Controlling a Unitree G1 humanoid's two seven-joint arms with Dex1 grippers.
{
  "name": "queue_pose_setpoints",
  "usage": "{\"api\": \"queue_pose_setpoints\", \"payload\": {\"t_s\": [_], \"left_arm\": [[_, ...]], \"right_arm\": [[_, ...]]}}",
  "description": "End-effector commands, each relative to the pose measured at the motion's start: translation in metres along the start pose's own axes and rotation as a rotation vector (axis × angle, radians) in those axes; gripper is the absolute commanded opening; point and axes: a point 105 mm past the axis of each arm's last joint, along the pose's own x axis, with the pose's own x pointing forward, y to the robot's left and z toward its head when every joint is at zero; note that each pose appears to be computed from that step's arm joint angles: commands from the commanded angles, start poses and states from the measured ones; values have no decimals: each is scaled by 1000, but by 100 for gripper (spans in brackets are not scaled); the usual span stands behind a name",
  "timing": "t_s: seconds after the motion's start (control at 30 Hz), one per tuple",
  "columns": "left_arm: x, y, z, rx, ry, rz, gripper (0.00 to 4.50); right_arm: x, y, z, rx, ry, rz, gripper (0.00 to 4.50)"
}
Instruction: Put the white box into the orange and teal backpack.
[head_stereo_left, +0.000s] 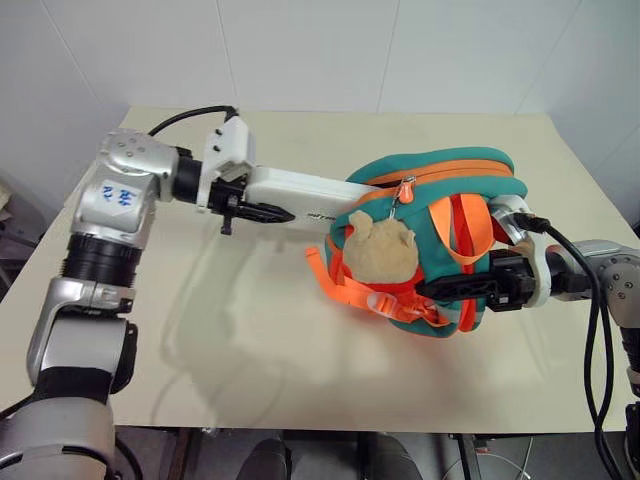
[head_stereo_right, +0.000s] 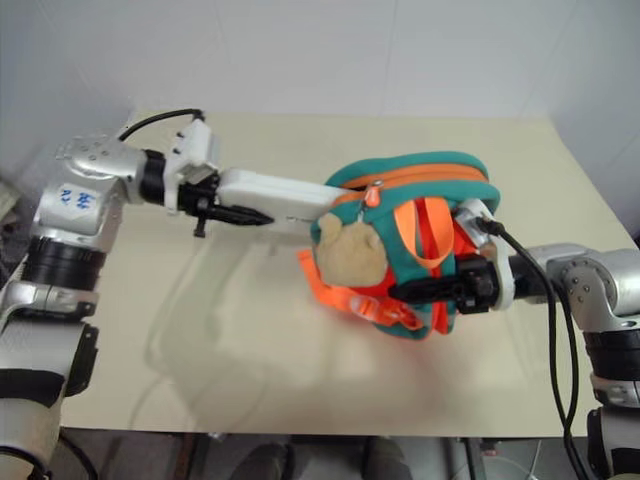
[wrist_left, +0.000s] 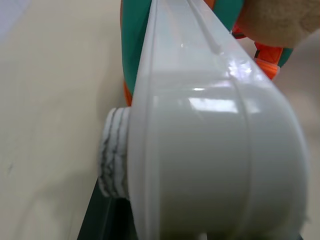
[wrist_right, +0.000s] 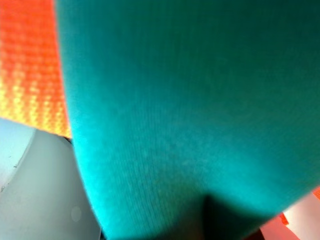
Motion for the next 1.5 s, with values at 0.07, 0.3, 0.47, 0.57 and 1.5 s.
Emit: {"api": "queue_pose_setpoints", "payload": {"t_s": [0.07,0.3,0.47,0.57,1.5], "left_arm": [[34,5,23,41,-26,-64,125],[96,-7,40,24,-75,-197,125],[115,-11,44,21,-106,-216,125],[104,-7,39,-13,-109,-200,222],[-28,-48,60,-31,-315,-158,448]], "right_arm": [[6,7,4,-23,-11,34,65],[15,10,4,-33,-25,58,65],[21,14,3,-36,-34,65,65],[18,15,2,-31,-45,55,63],[25,0,3,-18,-46,53,63]]}}
